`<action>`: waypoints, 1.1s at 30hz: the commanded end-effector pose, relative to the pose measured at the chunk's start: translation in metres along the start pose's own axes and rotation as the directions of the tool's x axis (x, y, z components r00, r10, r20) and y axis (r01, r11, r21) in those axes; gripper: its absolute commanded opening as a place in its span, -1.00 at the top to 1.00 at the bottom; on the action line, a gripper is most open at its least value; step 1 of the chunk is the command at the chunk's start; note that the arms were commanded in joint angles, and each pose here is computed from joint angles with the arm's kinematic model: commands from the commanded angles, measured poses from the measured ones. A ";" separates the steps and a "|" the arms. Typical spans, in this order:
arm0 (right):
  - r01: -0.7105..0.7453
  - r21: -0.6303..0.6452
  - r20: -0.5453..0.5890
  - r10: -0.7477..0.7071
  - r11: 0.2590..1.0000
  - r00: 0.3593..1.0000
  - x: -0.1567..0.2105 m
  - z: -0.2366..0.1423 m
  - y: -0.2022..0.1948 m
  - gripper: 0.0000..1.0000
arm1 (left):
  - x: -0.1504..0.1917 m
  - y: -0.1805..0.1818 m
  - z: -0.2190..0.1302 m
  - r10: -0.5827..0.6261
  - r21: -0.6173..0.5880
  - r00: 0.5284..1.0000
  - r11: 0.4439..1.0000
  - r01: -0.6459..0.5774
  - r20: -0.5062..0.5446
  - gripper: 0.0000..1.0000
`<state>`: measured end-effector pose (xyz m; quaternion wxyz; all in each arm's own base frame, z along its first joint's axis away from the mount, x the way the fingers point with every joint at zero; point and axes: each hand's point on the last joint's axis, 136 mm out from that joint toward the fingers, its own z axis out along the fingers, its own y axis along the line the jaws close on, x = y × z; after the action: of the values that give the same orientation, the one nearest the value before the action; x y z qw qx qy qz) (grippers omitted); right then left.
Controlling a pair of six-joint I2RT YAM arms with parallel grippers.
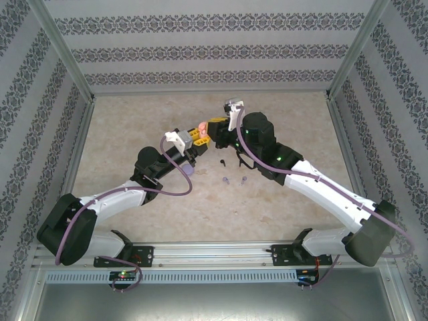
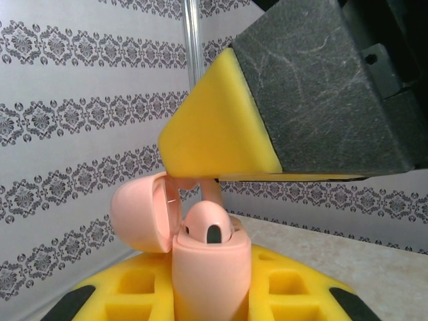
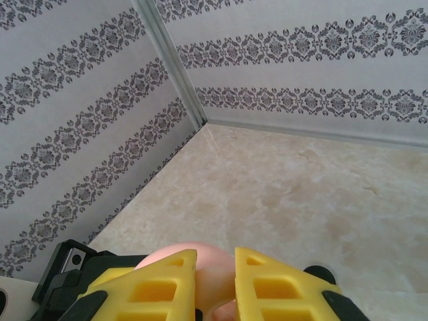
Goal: Insert wireless bluetooth earbuds into charging case
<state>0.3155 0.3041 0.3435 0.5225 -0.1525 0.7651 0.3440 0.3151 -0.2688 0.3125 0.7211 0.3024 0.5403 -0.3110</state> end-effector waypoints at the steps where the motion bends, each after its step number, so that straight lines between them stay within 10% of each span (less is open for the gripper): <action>1: 0.032 0.013 -0.113 -0.030 0.999 0.993 0.033 0.005 -0.003 0.67 | -0.040 -0.002 0.001 0.036 0.019 0.991 0.999 -0.039 0.126 1.00; 33: -0.044 -0.062 -0.216 0.029 0.997 0.976 0.051 -0.002 0.004 0.69 | -0.045 -0.002 0.002 0.052 0.015 0.990 0.998 -0.054 0.131 1.00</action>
<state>0.3156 0.3062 0.3402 0.4999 -0.1666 0.7728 0.3537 0.3168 -0.2677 0.3094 0.7173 0.3033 0.5456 -0.3096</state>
